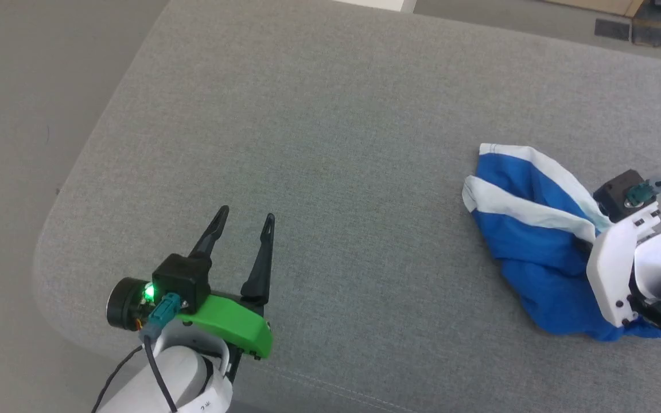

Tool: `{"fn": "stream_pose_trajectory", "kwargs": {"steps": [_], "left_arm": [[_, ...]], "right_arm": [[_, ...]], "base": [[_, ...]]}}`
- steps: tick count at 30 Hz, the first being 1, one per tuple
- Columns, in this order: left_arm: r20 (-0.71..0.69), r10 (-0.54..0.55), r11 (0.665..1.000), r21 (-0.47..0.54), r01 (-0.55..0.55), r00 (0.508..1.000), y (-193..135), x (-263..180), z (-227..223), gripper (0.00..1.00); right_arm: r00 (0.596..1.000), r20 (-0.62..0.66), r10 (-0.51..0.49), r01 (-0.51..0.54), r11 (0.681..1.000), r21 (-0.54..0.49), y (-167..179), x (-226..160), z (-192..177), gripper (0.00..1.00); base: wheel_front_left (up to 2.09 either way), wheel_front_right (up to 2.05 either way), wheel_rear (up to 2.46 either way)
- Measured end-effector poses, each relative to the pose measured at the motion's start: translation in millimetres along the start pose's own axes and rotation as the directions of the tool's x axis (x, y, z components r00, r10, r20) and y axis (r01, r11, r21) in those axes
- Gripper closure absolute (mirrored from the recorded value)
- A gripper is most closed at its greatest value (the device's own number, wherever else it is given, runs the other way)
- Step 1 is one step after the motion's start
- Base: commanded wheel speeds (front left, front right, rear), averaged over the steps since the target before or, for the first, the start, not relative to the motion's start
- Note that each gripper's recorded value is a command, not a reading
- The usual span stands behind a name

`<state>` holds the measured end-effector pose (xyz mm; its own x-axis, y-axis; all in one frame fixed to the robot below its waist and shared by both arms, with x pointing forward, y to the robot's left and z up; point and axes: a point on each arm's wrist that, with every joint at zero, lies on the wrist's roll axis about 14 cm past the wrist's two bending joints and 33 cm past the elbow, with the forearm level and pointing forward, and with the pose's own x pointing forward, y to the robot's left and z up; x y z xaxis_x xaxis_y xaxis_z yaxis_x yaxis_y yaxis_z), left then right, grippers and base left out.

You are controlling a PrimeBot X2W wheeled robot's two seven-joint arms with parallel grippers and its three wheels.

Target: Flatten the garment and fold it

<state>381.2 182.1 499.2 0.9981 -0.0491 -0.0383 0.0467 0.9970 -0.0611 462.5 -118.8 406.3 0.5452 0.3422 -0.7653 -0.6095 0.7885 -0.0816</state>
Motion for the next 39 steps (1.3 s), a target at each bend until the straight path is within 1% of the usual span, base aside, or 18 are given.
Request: {"fn": "stream_pose_trajectory", "kwargs": {"steps": [6,11,13,15,18,20,22,23,24,26,27,29,30,32,34,36,38,39], "left_arm": [[0.028,-0.006,1.000,0.000,0.006,1.000,-1.7,-4.7,8.8,0.00],[0.059,-0.013,1.000,-0.001,0.013,0.998,-5.5,-11.9,18.5,0.00],[0.069,-0.017,1.000,-0.003,0.017,0.998,-7.2,-15.4,21.6,0.00],[0.080,-0.023,1.000,-0.005,0.023,0.997,-9.5,-20.0,24.9,0.00],[0.092,-0.028,1.000,-0.006,0.029,0.995,-11.5,-24.5,28.6,0.00],[0.095,-0.028,1.000,-0.008,0.028,0.995,-11.8,-26.3,29.8,0.00],[0.099,-0.035,0.999,-0.011,0.036,0.995,-14.6,-27.0,30.9,0.00],[0.100,-0.037,0.999,-0.011,0.038,0.994,-15.6,-27.2,31.3,0.00],[0.102,-0.042,0.999,-0.012,0.043,0.994,-17.4,-27.1,31.9,0.00],[0.102,-0.054,0.998,-0.016,0.056,0.993,-21.0,-26.2,32.3,0.00],[0.102,-0.061,0.998,-0.017,0.063,0.993,-22.9,-25.4,32.1,0.00],[0.099,-0.072,0.997,-0.018,0.074,0.992,-26.0,-23.2,31.6,0.00],[0.095,-0.076,0.997,-0.018,0.078,0.993,-26.8,-22.4,30.5,0.00],[0.084,-0.083,0.996,-0.017,0.085,0.993,-28.4,-19.8,27.7,0.00],[0.077,-0.091,0.996,-0.015,0.092,0.993,-29.7,-17.5,25.8,0.00],[0.069,-0.098,0.995,-0.014,0.099,0.993,-31.0,-14.7,23.7,0.00],[0.065,-0.106,0.994,-0.015,0.107,0.992,-32.8,-11.7,22.6,0.00],[0.063,-0.110,0.994,-0.016,0.112,0.992,-34.3,-10.2,21.8,0.00]], "right_arm": [[0.983,0.179,0.030,-0.034,0.999,0.019,12.2,-23.8,52.0,1.00],[0.915,0.380,0.138,-0.175,0.983,0.063,50.8,-58.4,116.1,1.00],[0.872,0.457,0.173,-0.236,0.968,0.084,64.3,-74.9,139.9,1.00],[0.807,0.559,0.189,-0.294,0.950,0.104,73.2,-99.3,169.4,1.00],[0.703,0.694,0.156,-0.342,0.930,0.137,69.3,-134.2,203.7,1.00],[0.619,0.780,0.096,-0.369,0.912,0.180,55.8,-160.5,221.8,1.00],[0.562,0.827,0.003,-0.381,0.889,0.255,32.3,-177.9,225.5,1.00],[0.552,0.833,-0.039,-0.372,0.882,0.288,21.4,-181.8,222.9,1.00],[0.549,0.830,-0.098,-0.357,0.870,0.339,5.8,-184.3,215.4,1.00],[0.584,0.784,-0.209,-0.324,0.826,0.461,-22.4,-174.9,185.8,1.00],[0.622,0.735,-0.269,-0.293,0.791,0.537,-36.7,-163.9,160.3,1.00],[0.707,0.595,-0.383,-0.201,0.697,0.688,-62.4,-139.4,95.4,1.00],[0.741,0.529,-0.414,-0.152,0.665,0.732,-68.2,-130.0,68.4,1.00],[0.802,0.379,-0.461,-0.034,0.600,0.800,-74.3,-113.1,8.9,1.00],[0.835,0.268,-0.480,0.054,0.557,0.829,-72.8,-103.8,-34.5,1.00],[0.852,0.183,-0.491,0.119,0.522,0.845,-70.4,-98.4,-67.7,1.00],[0.862,0.134,-0.488,0.148,0.496,0.856,-69.3,-95.3,-85.7,1.00],[0.860,0.127,-0.494,0.155,0.492,0.857,-69.7,-95.1,-89.2,0.52]], "base": [[0.00,0.00,0.00],[0.00,0.00,0.00],[0.00,0.00,0.00],[0.00,0.00,0.00],[0.00,0.00,0.00],[0.00,0.00,0.00],[0.00,0.00,0.00],[0.00,0.00,0.00],[0.00,0.00,0.00],[0.00,0.00,0.00],[0.00,0.00,0.00],[0.00,0.00,0.00],[0.00,0.00,0.00],[0.00,0.00,0.00],[0.00,0.00,0.00],[0.00,0.00,0.00],[0.00,0.00,0.00],[0.00,0.00,0.00]]}}
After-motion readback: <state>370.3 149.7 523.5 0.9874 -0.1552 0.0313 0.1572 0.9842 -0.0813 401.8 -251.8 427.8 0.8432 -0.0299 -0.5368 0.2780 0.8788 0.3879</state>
